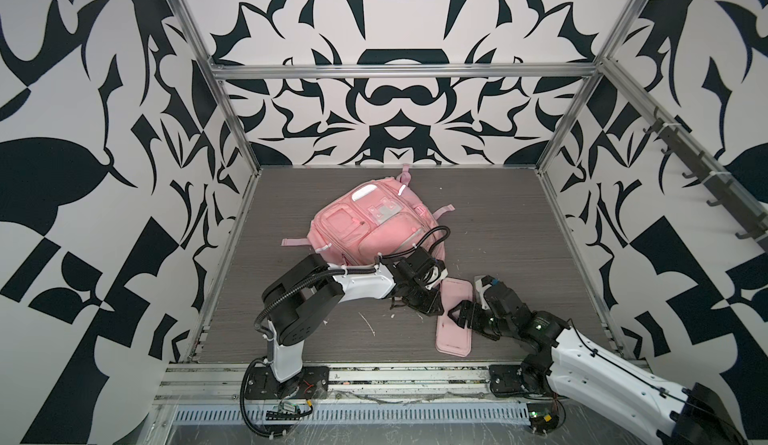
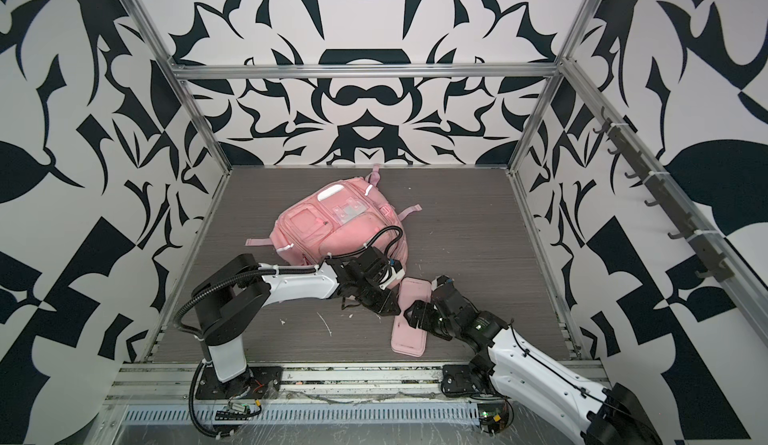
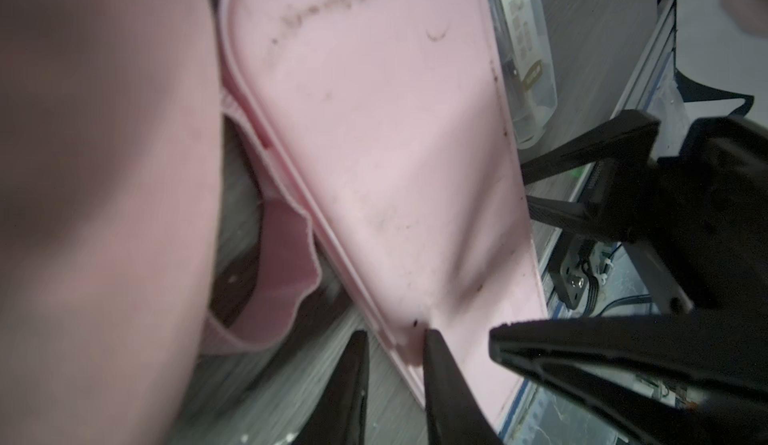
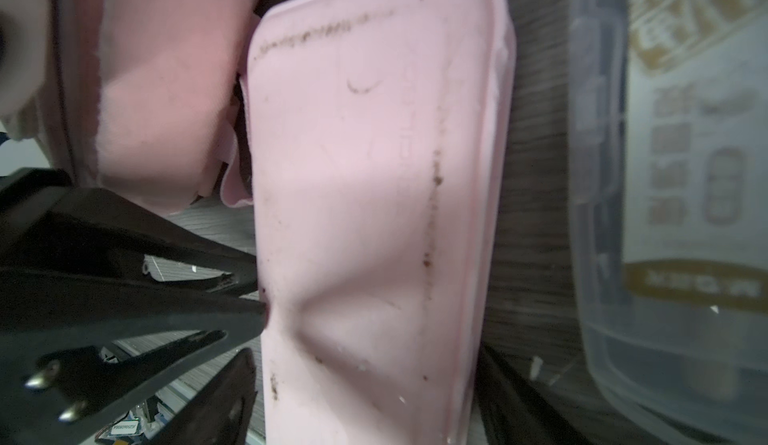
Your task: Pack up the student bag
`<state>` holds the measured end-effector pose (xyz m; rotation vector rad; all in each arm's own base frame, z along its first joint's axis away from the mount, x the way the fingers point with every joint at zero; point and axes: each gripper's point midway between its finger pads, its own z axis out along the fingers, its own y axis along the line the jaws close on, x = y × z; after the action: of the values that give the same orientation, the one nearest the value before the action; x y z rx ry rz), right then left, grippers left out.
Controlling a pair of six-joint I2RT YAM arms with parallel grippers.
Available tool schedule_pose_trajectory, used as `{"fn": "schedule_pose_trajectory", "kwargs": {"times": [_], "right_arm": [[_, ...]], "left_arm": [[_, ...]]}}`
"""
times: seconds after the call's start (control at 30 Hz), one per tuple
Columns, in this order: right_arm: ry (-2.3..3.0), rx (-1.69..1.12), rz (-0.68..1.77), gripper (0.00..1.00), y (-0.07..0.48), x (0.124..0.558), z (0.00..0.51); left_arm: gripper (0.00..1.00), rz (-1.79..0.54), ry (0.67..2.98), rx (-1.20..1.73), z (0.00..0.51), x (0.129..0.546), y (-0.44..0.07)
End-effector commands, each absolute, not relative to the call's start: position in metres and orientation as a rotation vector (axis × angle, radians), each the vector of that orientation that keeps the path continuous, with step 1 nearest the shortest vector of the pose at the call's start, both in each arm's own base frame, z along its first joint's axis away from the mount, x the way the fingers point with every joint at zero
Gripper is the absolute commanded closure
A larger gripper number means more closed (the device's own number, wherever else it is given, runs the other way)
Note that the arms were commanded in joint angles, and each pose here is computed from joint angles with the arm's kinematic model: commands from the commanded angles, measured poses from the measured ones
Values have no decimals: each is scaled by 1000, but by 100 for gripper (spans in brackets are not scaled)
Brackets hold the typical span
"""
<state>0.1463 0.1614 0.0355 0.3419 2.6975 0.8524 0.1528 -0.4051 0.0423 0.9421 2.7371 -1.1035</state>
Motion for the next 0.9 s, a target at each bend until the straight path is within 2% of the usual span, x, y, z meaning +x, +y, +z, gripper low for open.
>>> {"fn": "schedule_pose_trajectory", "kwargs": {"times": [0.0,0.43,0.87], "right_arm": [[2712,356,871,16,161,140,30],[2523,265,1099,16,177,146,64],[2435,222,1198,19,185,148,83]], "left_arm": [[78,-1056,2796,931,29,150,-400],[80,-1015,2821,926,22,148,-391],[72,-1017,2820,928,21,145,-383]]}}
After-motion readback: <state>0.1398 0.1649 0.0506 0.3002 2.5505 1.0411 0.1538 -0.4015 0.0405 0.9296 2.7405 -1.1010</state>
